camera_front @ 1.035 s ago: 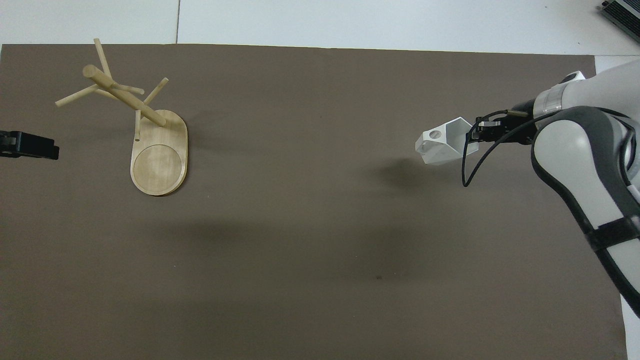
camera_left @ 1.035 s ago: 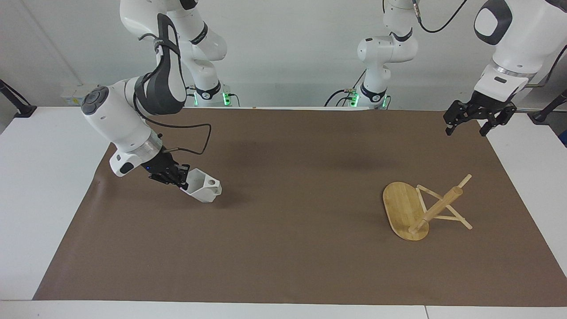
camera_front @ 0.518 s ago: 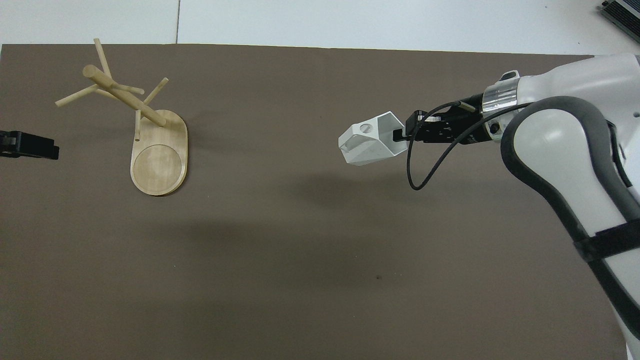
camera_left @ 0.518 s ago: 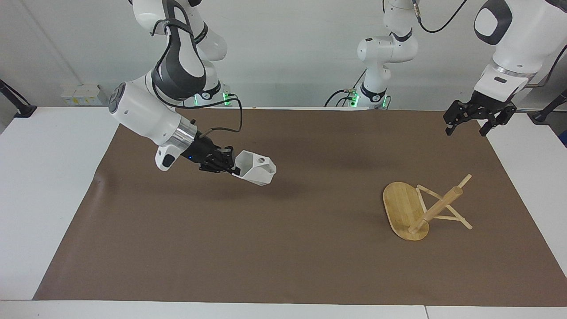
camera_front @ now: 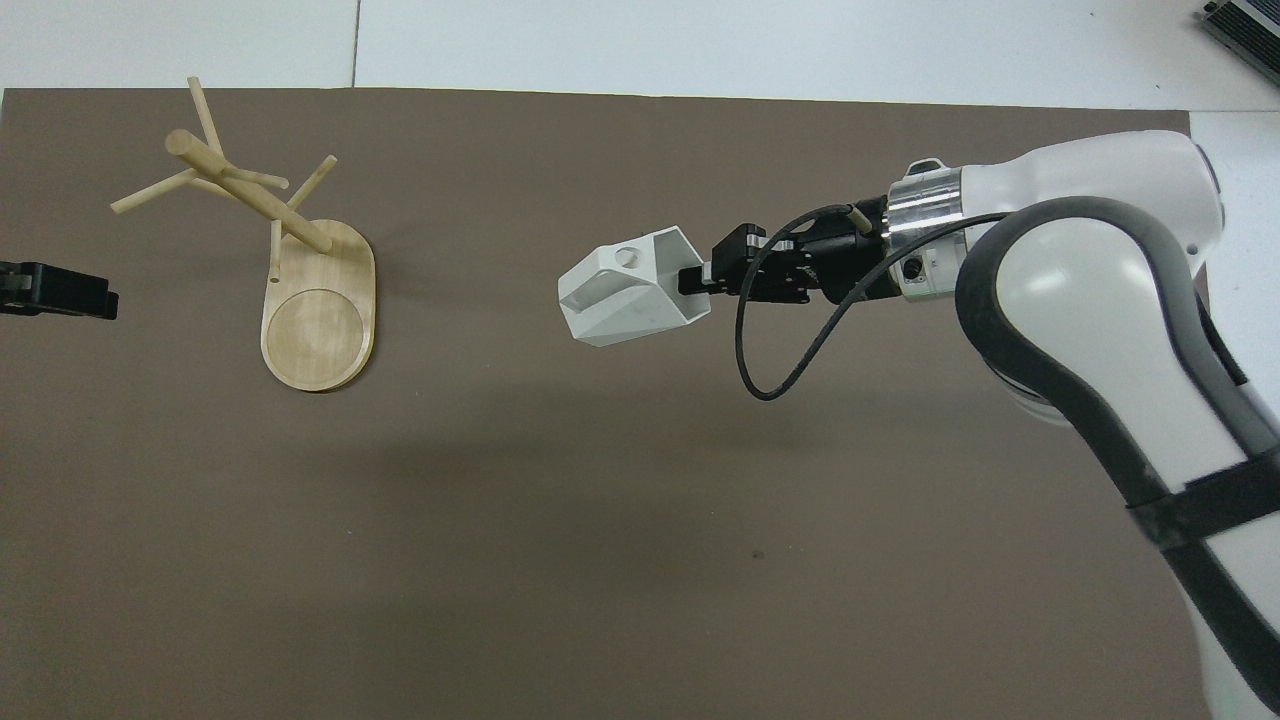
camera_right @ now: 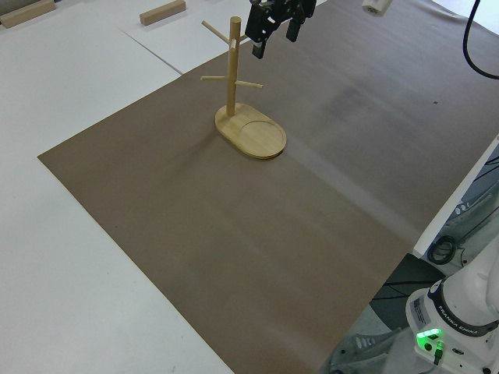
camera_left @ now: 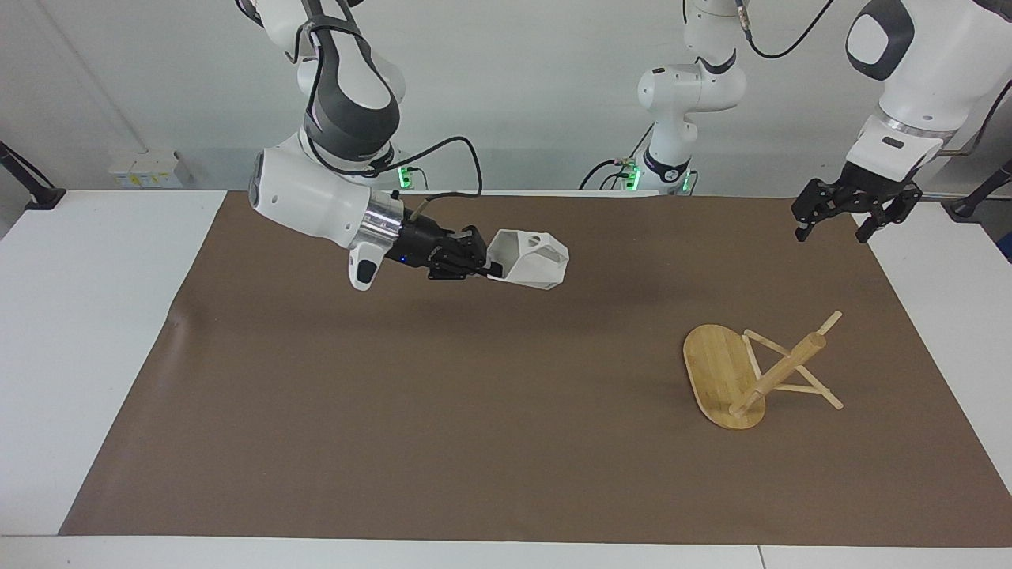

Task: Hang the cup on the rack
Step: 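Lift the white cup with the right gripper toward the wooden rack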

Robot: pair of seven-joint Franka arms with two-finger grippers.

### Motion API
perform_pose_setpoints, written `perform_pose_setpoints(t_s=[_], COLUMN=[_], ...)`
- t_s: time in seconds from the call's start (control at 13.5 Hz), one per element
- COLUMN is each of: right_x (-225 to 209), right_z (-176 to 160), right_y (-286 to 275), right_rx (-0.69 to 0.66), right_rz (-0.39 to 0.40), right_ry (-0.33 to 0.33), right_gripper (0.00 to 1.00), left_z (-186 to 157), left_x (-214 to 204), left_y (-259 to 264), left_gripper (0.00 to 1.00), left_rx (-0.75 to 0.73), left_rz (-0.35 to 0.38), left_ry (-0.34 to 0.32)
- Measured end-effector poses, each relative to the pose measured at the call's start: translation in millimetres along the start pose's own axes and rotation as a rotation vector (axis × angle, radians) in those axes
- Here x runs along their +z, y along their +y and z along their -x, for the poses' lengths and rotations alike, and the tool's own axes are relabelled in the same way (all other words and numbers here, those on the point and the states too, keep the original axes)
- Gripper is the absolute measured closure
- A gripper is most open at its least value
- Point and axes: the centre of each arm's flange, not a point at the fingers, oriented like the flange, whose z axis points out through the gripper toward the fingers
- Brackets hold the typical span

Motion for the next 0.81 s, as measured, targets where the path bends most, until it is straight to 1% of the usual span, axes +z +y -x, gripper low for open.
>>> perform_pose_setpoints(t_s=[0.15, 0.37, 0.59, 0.81], right_x=[9, 25, 49, 60], right_z=[3, 9, 19, 21], right_y=[-13, -35, -51, -51], right_rx=[0.019, 0.049, 0.065, 0.071], right_rz=[-0.069, -0.163, -0.187, -0.191], right_ry=[0.009, 0.053, 0.064, 0.043], right_gripper=[0.96, 0.96, 0.96, 0.96], left_z=[0, 0, -1, -1], left_x=[0, 0, 0, 0], left_y=[0, 0, 6, 22], left_gripper=[0.00, 0.00, 0.00, 0.00], left_rx=[0.000, 0.000, 0.010, 0.039], left_rz=[0.000, 0.000, 0.001, 0.003], left_ry=[0.000, 0.000, 0.000, -0.004])
